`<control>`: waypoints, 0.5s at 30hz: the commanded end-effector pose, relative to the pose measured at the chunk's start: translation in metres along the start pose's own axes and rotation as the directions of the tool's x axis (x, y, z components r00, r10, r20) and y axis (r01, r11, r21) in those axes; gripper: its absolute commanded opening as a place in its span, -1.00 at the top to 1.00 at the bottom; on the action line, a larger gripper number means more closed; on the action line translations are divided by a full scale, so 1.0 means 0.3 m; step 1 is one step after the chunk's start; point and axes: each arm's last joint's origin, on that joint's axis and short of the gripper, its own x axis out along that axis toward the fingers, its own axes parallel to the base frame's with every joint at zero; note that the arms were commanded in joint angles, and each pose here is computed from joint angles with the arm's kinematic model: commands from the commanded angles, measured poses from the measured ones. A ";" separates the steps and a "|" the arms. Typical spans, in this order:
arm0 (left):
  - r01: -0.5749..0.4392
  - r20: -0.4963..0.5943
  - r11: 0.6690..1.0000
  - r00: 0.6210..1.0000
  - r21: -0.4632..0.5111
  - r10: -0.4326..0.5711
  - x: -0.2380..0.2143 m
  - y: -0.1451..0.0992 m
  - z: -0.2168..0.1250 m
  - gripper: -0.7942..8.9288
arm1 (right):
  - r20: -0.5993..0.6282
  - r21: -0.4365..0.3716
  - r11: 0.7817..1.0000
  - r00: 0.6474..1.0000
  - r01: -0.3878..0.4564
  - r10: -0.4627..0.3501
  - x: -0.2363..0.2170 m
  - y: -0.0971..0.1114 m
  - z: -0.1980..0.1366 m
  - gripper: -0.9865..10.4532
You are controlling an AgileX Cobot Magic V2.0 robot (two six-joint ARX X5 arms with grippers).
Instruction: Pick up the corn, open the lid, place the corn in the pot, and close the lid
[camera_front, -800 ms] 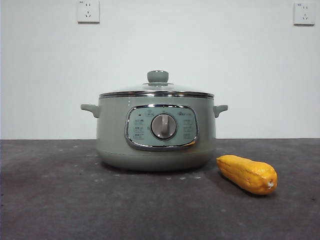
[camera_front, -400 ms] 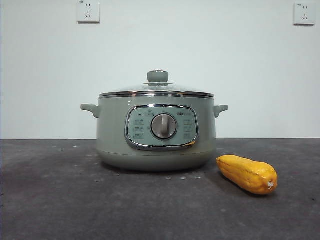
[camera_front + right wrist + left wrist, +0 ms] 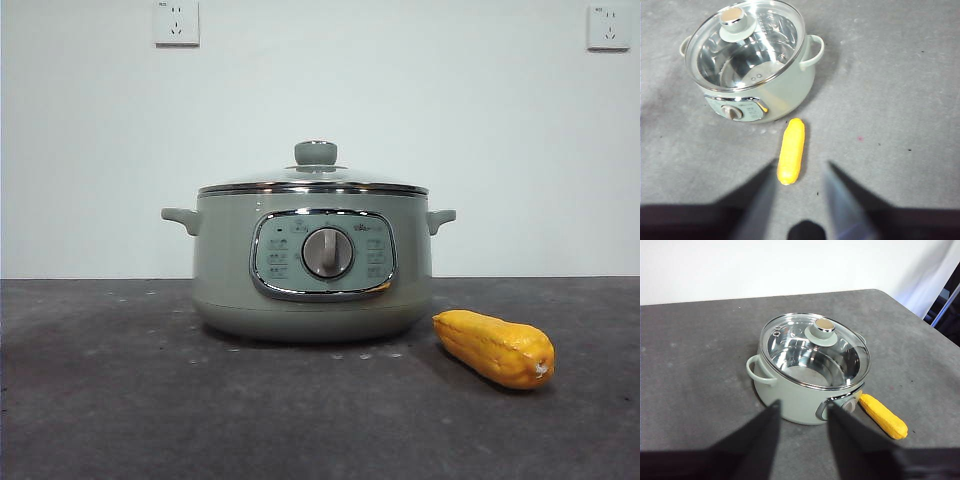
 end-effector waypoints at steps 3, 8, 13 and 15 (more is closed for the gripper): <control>0.008 0.007 1.000 1.000 -0.003 -0.008 -0.004 -0.004 0.003 -0.39 | 0.003 -0.003 1.000 1.000 -0.021 0.021 0.002 0.001 0.006 -0.21; 0.007 0.006 1.000 1.000 -0.003 -0.007 -0.003 -0.003 0.003 -0.39 | -0.011 0.007 0.999 0.999 -0.042 0.042 0.018 -0.004 0.013 -0.21; 0.007 0.006 1.000 1.000 -0.003 -0.007 -0.003 -0.003 0.003 -0.39 | -0.055 0.033 0.996 0.995 -0.079 0.081 0.062 -0.015 0.030 -0.21; 0.007 0.006 1.000 1.000 -0.003 -0.007 -0.002 -0.003 0.003 -0.39 | -0.081 0.038 0.995 0.992 -0.096 0.099 0.087 -0.017 0.037 -0.21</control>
